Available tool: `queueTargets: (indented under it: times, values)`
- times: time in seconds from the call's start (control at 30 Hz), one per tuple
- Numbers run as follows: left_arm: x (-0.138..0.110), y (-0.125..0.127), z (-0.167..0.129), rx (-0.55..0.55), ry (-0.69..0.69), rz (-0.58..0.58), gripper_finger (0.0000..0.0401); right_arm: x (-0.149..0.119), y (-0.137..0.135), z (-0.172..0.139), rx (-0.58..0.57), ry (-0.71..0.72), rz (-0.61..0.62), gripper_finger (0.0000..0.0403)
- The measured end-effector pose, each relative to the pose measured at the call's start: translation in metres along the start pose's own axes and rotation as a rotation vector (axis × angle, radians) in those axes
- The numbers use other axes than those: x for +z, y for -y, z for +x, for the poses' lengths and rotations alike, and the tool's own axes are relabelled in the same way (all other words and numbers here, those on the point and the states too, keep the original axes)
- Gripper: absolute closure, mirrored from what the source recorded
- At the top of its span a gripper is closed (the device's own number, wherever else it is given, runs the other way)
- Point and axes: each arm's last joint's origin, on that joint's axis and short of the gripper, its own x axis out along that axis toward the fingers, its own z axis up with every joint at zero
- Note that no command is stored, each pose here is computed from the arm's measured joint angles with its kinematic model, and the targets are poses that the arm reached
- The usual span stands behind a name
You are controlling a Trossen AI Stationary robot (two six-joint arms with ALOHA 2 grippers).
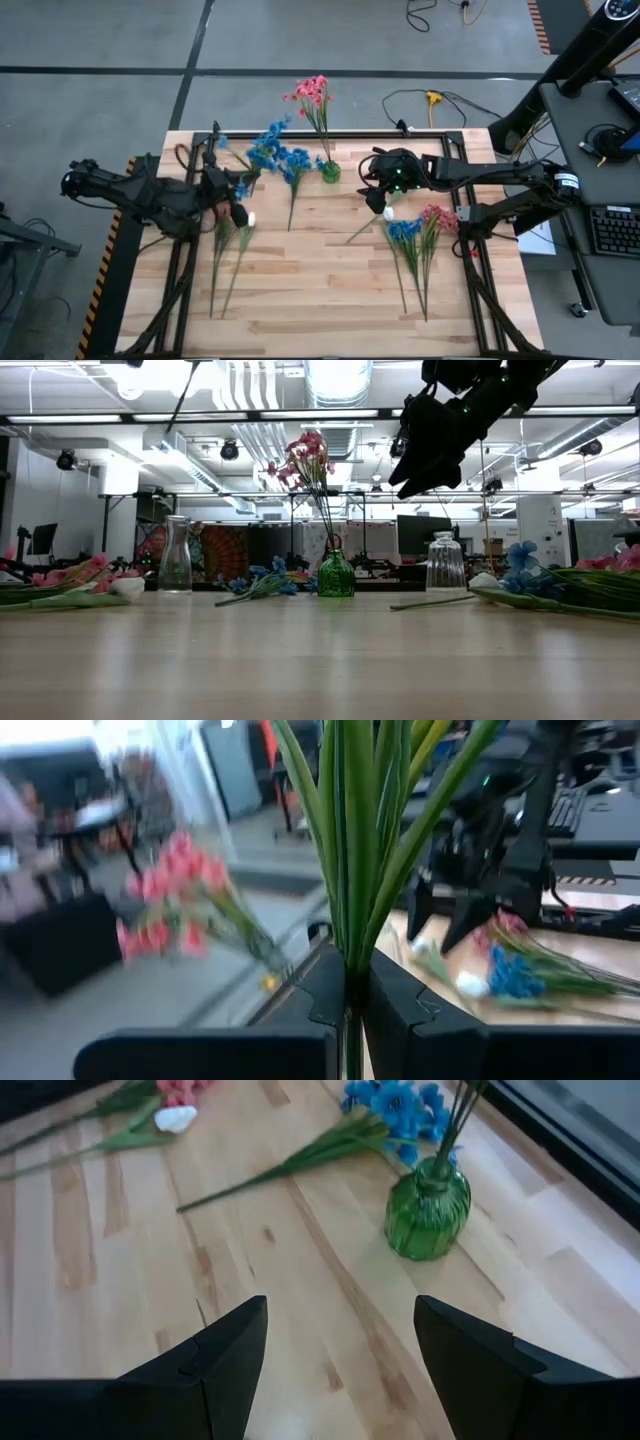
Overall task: Sort flowers into vase by color
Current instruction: Put the bottom left blue flowers into the left transparent vase
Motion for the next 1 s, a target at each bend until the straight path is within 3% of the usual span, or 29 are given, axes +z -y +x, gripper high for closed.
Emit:
queueTargets:
  times: [0.27, 0.67, 0.83, 1.0]
  values:
    - [0.002, -0.03, 0.01, 0.015, 0.089, 0.063, 0.0399, 0.001, 0.0, 0.0, 0.002, 0.013, -0.009, 0.0158]
    - [-0.048, -0.078, 0.022, 0.07, 0.275, 0.065, 0.0399, 0.007, -0.001, 0.0, 0.014, 0.071, -0.012, 0.0158]
    - [-0.075, -0.094, 0.028, 0.173, 0.246, 0.075, 0.0399, 0.008, -0.002, 0.0, 0.016, 0.08, -0.011, 0.0158]
    - [-0.086, -0.108, 0.029, 0.241, 0.248, 0.087, 0.0399, 0.008, -0.002, 0.0, 0.016, 0.08, -0.011, 0.0158]
